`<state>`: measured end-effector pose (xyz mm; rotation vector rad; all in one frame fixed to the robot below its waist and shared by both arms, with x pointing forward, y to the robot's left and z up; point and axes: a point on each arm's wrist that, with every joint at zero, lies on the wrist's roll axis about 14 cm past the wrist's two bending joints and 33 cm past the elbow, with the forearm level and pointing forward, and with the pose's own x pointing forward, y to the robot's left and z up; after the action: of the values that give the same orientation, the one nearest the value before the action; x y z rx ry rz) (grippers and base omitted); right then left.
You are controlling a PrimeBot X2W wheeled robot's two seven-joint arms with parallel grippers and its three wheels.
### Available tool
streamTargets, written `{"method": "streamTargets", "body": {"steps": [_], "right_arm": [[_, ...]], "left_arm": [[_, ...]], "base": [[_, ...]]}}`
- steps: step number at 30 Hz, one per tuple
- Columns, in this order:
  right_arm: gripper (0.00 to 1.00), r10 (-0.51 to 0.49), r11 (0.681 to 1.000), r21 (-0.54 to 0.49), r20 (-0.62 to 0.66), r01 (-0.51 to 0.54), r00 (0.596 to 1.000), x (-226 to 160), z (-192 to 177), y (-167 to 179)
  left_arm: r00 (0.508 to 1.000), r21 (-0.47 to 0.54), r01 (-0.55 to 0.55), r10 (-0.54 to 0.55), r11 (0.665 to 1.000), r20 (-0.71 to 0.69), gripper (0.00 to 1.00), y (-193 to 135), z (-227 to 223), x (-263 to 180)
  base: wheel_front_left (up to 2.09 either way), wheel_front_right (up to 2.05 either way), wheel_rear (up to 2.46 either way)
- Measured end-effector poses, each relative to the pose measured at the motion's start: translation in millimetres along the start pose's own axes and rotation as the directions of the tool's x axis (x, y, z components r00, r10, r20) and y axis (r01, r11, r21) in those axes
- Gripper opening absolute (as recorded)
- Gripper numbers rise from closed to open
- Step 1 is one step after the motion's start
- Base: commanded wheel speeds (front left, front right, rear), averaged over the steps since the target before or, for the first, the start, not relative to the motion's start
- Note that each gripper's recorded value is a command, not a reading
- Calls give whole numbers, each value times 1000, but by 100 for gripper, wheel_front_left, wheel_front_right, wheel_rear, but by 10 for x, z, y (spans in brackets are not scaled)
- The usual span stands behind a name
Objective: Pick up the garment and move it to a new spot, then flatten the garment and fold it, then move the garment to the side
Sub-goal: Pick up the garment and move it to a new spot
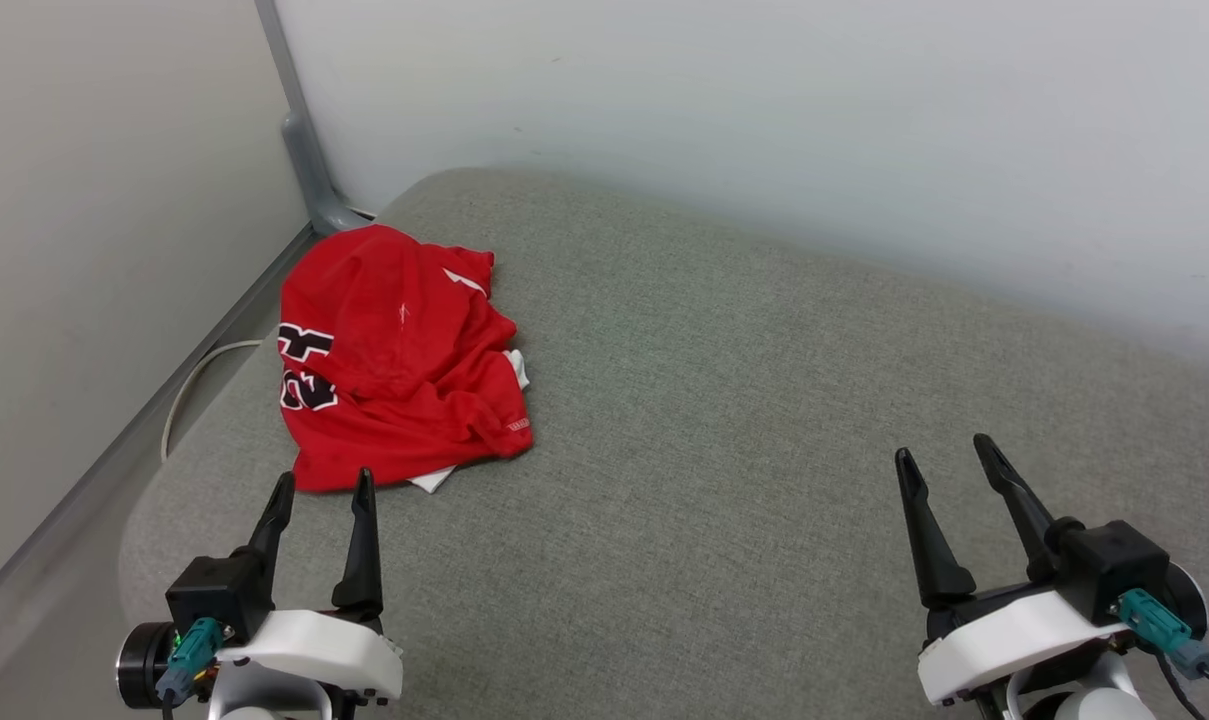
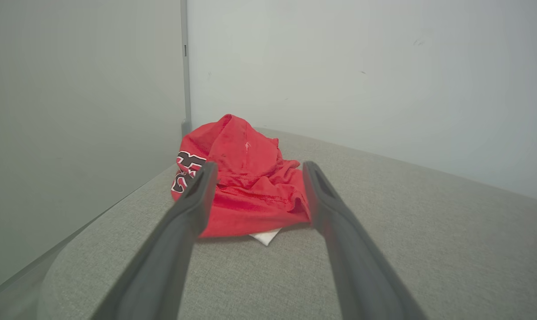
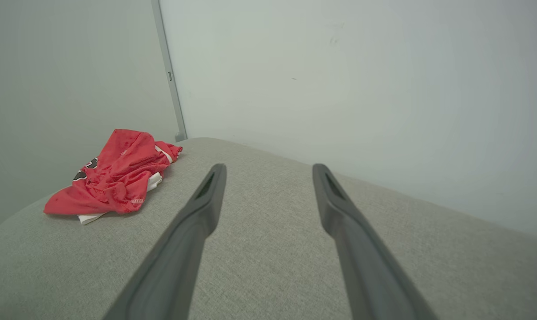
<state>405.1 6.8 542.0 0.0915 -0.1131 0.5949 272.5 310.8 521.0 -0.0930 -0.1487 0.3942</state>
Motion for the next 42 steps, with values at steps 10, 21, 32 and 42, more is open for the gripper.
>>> {"method": "streamTargets", "body": {"steps": [10, 21, 32, 42], "right_arm": [[100, 2, 1000, 5, -12, -2, 1000, 8, -46, 3], [100, -54, 998, 19, -36, 55, 998, 59, -162, -245], [100, -142, 989, 27, -82, 144, 986, 108, -406, -650], [100, -195, 979, 41, -122, 202, 973, 175, -740, -956]], "left_arm": [[1000, -23, -8, 8, 1000, -24, 100, 23, -78, -3], [988, 13, 43, -40, 999, -147, 100, 43, -149, 632], [905, 48, 73, -46, 996, -423, 100, 101, -396, 1476], [687, 65, 75, -4, 995, -727, 100, 172, -1055, 1769]], "base": [[0, 0, 0], [0, 0, 0], [0, 0, 0], [0, 0, 0]]}}
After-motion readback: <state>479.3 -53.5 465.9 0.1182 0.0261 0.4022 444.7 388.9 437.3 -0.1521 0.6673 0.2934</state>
